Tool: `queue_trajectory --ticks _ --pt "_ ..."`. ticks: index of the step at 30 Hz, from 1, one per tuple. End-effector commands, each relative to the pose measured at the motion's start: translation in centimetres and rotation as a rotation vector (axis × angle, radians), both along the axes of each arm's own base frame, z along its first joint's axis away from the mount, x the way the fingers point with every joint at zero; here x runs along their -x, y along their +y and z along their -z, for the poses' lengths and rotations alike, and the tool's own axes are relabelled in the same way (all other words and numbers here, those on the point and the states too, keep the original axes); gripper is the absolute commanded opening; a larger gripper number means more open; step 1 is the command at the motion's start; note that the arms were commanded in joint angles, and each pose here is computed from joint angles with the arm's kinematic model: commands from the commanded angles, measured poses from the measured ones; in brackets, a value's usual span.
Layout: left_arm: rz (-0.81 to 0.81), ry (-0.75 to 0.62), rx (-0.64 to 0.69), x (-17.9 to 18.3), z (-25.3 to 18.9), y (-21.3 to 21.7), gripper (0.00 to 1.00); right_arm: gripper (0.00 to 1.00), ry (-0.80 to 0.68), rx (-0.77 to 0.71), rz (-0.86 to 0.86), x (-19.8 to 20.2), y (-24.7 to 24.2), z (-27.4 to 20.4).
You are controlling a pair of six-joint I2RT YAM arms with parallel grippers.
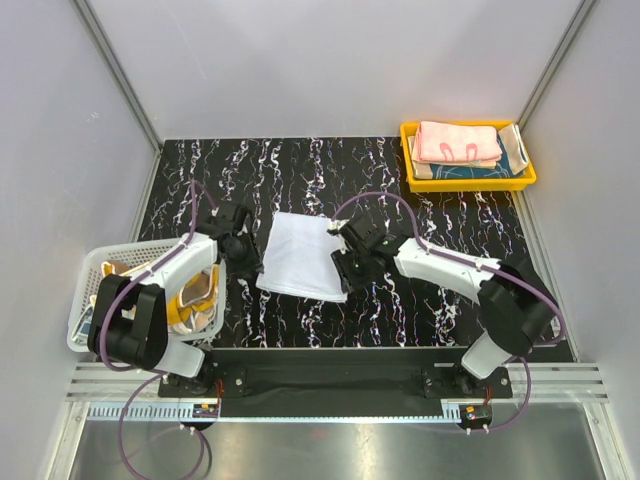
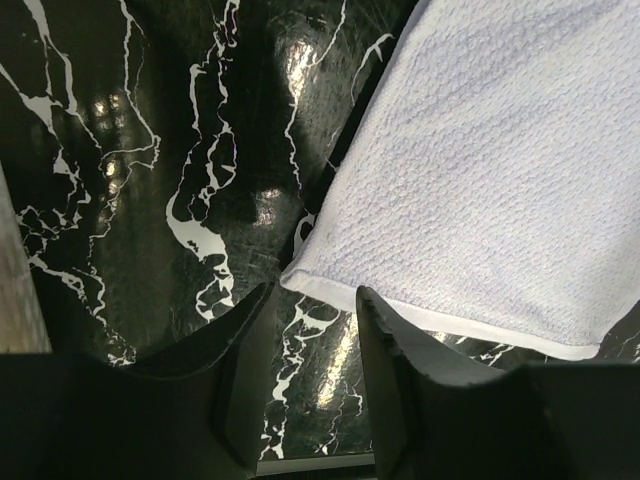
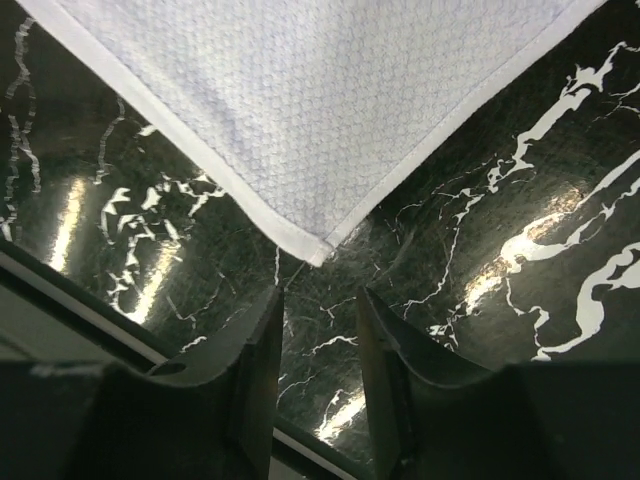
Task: Fold and stack the towels
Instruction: Fold the towel
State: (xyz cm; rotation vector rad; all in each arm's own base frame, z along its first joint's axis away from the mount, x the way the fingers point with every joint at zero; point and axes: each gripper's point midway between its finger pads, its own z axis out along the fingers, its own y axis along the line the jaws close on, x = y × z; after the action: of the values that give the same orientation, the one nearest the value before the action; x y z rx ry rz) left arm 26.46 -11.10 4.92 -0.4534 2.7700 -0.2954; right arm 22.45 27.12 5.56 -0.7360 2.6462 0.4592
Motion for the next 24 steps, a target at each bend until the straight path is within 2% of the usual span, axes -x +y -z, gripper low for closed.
queue_trajectory --ticks 1,3,4,5,9,13,19,24 --pt "0.024 -0.115 0.016 -2.2 -3.9 -0.4 0.43 0.43 -0.068 -0.081 0.010 -0.6 1.2 -4.4" --pt "0.028 -0.150 0.028 -3.8 -5.4 -0.9 0.44 0.47 -0.113 -0.074 0.056 -1.9 1.1 -5.6" --pt "0.044 -0.165 0.047 -4.9 -6.0 -1.5 0.44 0.48 -0.154 -0.050 0.131 -3.9 0.5 -6.1" --pt "0.047 -0.150 0.045 -5.0 -5.4 -1.6 0.45 0.48 -0.160 -0.037 0.168 -4.8 0.1 -6.1" --pt "0.076 -0.217 0.070 -9.7 -6.8 -3.3 0.46 0.44 -0.171 -0.026 0.359 -10.3 -1.7 -5.3" --pt "0.119 -0.211 0.071 -12.8 -5.1 -4.5 0.46 0.42 -0.166 -0.035 0.486 -14.2 -2.4 -3.6" --pt "0.103 -0.162 0.055 -14.6 -1.2 -5.2 0.45 0.41 -0.157 -0.004 0.544 -17.8 -1.9 -1.0" --pt "0.057 -0.075 -0.040 -13.3 2.1 -4.0 0.45 0.42 -0.156 0.036 0.602 -20.1 -2.3 1.3"
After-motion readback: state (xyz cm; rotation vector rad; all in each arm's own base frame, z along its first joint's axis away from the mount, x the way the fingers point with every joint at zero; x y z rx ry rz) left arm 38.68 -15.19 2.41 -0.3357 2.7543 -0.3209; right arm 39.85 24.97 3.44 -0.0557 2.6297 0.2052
